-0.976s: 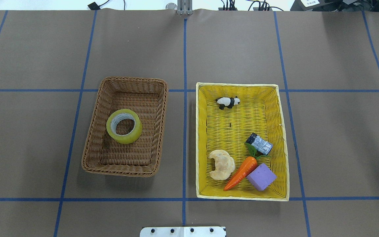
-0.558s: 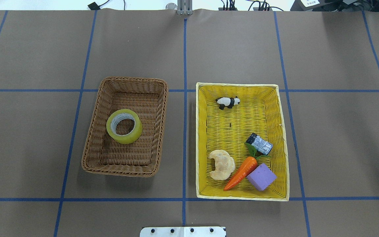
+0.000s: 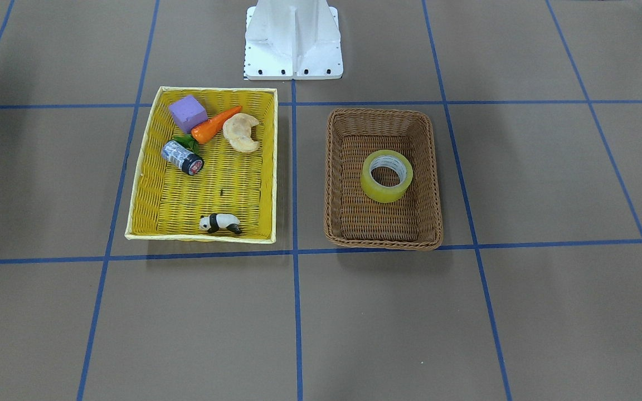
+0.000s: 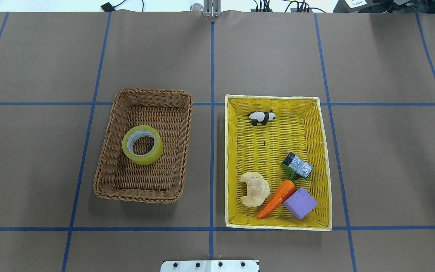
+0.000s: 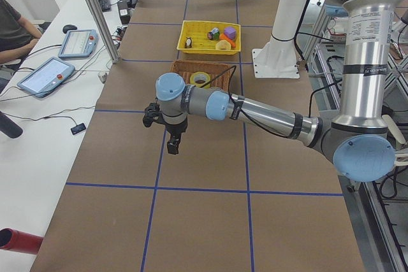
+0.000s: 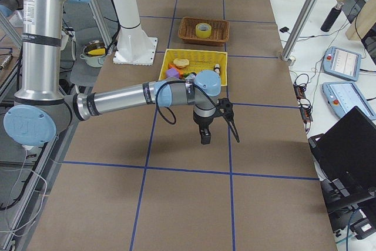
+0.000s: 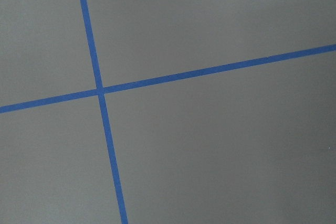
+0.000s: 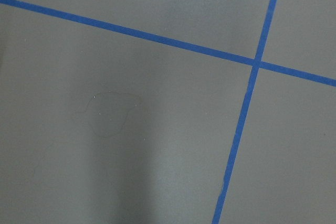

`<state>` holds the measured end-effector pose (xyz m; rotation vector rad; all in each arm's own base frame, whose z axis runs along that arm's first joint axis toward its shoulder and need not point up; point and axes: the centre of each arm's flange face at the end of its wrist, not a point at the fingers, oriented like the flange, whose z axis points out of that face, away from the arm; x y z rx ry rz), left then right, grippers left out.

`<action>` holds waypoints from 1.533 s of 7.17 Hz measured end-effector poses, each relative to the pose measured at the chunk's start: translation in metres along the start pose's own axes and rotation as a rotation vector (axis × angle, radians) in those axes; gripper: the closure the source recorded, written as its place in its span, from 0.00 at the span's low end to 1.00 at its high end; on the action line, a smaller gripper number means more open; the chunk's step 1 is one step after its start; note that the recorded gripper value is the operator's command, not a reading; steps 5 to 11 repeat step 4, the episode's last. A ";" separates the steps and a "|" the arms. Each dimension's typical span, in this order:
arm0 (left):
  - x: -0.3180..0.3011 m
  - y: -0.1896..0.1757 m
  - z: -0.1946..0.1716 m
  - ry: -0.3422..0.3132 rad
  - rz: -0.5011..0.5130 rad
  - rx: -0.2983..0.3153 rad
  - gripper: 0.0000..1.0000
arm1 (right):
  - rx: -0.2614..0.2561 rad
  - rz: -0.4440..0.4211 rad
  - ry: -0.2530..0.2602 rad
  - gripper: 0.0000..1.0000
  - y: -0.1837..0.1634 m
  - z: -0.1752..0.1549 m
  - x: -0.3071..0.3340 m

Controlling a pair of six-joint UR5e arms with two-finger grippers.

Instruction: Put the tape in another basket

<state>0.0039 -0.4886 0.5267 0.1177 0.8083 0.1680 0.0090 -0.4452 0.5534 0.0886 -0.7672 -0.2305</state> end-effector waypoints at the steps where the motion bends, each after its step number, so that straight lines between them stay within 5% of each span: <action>1: 0.000 0.000 -0.001 -0.002 0.003 0.004 0.02 | -0.001 -0.003 -0.005 0.00 0.001 0.001 0.000; 11: -0.001 0.000 -0.003 -0.006 0.003 0.009 0.02 | 0.004 -0.012 -0.016 0.00 0.003 -0.002 -0.004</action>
